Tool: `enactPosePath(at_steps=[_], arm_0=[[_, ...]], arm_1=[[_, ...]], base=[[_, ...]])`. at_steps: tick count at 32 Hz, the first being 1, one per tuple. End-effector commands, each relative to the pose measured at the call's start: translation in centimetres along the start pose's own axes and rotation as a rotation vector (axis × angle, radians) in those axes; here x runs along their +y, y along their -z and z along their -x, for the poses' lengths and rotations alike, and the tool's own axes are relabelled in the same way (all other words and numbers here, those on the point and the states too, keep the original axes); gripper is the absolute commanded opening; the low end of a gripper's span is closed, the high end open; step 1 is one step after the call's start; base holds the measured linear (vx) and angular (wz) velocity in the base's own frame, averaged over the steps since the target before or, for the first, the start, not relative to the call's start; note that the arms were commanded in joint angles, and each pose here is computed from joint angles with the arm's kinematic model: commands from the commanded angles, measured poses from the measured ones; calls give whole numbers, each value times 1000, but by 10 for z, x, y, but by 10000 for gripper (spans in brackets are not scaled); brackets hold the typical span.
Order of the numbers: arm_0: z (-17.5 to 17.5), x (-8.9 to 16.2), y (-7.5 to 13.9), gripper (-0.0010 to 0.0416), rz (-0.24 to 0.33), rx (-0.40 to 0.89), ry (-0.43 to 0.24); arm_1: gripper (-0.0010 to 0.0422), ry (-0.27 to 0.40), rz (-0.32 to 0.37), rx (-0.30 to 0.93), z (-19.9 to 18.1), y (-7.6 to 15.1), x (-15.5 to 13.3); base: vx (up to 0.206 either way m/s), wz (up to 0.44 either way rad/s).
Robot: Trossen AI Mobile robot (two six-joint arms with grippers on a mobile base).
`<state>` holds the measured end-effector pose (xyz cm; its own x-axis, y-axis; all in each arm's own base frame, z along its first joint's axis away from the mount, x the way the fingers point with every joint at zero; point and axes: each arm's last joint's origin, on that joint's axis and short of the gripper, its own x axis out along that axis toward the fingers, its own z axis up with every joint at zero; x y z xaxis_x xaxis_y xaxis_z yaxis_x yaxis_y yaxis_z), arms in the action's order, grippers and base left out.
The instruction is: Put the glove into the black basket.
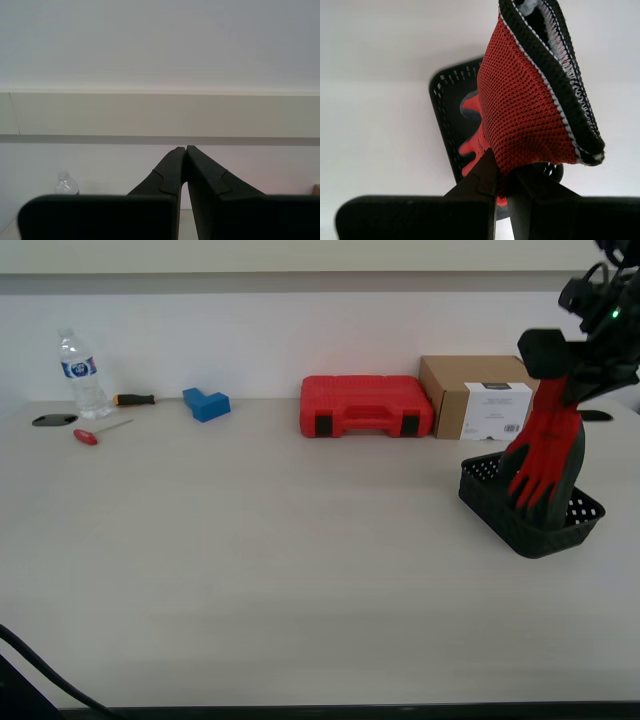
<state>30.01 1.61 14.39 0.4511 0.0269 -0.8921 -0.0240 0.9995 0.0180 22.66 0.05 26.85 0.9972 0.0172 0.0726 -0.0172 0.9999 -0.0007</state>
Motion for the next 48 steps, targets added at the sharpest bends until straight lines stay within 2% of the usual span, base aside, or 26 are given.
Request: enactPosePath(at_steps=[1,6,8,9,17,21,24,25,28,30,33,38,40,44,48], arm_0=[[-21,0,2,-2,0,37,-11],[-75,0,6,-1,-2,146,-21],[-83,0,6,-1,-2,162,-22],[-100,0,4,-1,1,189,-24],[-136,0,0,0,21,248,-25],[-137,1,3,2,-13,272,-30],[-137,-3,1,27,-31,272,-53],[-137,-4,1,58,-32,274,-52],[-137,-4,1,116,-23,272,-50],[-136,-4,1,147,1,268,-39],[-131,-4,-4,172,2,244,-40],[-120,-4,-13,173,3,197,-38],[-103,-4,-26,173,3,136,-38],[-83,-3,-37,174,3,80,-38],[-82,-3,-36,174,4,83,-39]], arm_1=[[0,0,0,-4,0,-1,0],[0,0,0,-6,0,-1,0],[0,0,0,-5,0,-1,0],[0,0,0,-5,0,-1,0],[0,7,0,-2,0,0,0],[0,0,0,-5,0,-1,0],[0,2,0,-5,0,-1,0],[0,1,0,-6,0,-1,0],[0,2,0,-4,0,-1,0],[0,2,0,-5,0,-1,0],[0,2,0,-5,0,-1,0],[0,2,0,-4,0,-1,0],[0,2,0,-4,0,-1,0],[0,2,0,-4,0,-1,0],[0,2,0,-3,0,0,0]], base=[[0,0],[0,0],[0,0],[0,0],[-2,-3],[0,0],[0,0],[0,0],[0,0],[0,0],[0,0],[0,0],[0,0],[0,0],[0,0]])
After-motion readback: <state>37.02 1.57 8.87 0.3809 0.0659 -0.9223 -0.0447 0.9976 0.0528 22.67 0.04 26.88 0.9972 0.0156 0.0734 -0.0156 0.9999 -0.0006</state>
